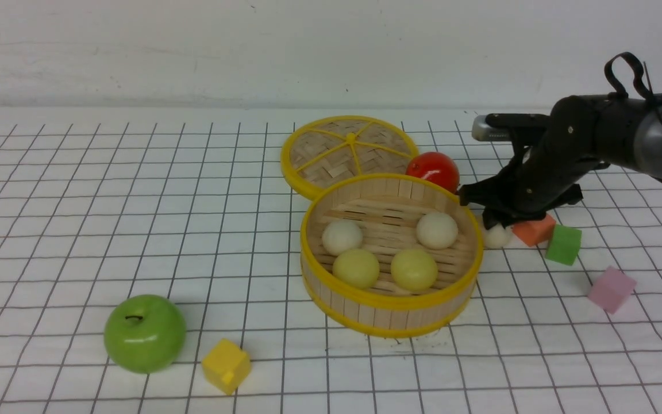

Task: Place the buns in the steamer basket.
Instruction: Use the right arm to grab a steamed stuffed bun, then use the right arm to put the steamed stuffed bun into the steamer

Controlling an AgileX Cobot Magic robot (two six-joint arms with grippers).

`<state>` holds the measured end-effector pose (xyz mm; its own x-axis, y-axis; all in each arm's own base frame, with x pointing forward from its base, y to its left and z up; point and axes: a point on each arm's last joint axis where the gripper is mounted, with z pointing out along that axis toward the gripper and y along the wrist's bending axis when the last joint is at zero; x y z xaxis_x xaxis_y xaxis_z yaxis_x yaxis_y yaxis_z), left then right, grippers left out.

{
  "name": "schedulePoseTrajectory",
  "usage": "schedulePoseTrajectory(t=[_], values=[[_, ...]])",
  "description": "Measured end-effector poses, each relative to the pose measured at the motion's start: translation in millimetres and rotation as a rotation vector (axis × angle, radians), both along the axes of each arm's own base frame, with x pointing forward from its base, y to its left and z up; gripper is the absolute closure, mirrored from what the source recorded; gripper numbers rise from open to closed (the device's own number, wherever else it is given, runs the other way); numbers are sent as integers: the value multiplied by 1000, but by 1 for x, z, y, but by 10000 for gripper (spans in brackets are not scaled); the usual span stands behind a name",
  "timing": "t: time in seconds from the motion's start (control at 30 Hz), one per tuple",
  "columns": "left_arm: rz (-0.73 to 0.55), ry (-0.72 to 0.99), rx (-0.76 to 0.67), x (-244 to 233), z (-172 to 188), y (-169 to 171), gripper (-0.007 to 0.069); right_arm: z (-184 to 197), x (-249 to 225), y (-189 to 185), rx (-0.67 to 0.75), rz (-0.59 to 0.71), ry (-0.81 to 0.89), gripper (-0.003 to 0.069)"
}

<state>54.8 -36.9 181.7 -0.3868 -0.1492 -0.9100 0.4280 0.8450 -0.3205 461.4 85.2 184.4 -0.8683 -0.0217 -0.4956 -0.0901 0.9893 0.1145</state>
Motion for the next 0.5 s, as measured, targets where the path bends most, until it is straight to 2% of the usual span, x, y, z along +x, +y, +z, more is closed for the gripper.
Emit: schedulePoseTrajectory(t=[0.13, 0.23, 0.33, 0.4, 0.47, 0.5], values=[[0, 0, 0, 0, 0, 0, 479, 11, -2, -3, -45, 22, -27, 641], [0, 0, 0, 0, 0, 0, 476, 24, -4, -4, -57, 28, -51, 650], [0, 0, 0, 0, 0, 0, 470, 55, -14, -4, -51, 37, -98, 650], [0, 0, 0, 0, 0, 0, 468, 89, -27, 9, -18, 88, -160, 650], [0, 0, 0, 0, 0, 0, 465, 99, -34, 22, 2, 134, -183, 650], [0, 0, 0, 0, 0, 0, 463, 106, -41, 41, 37, 198, -201, 650]])
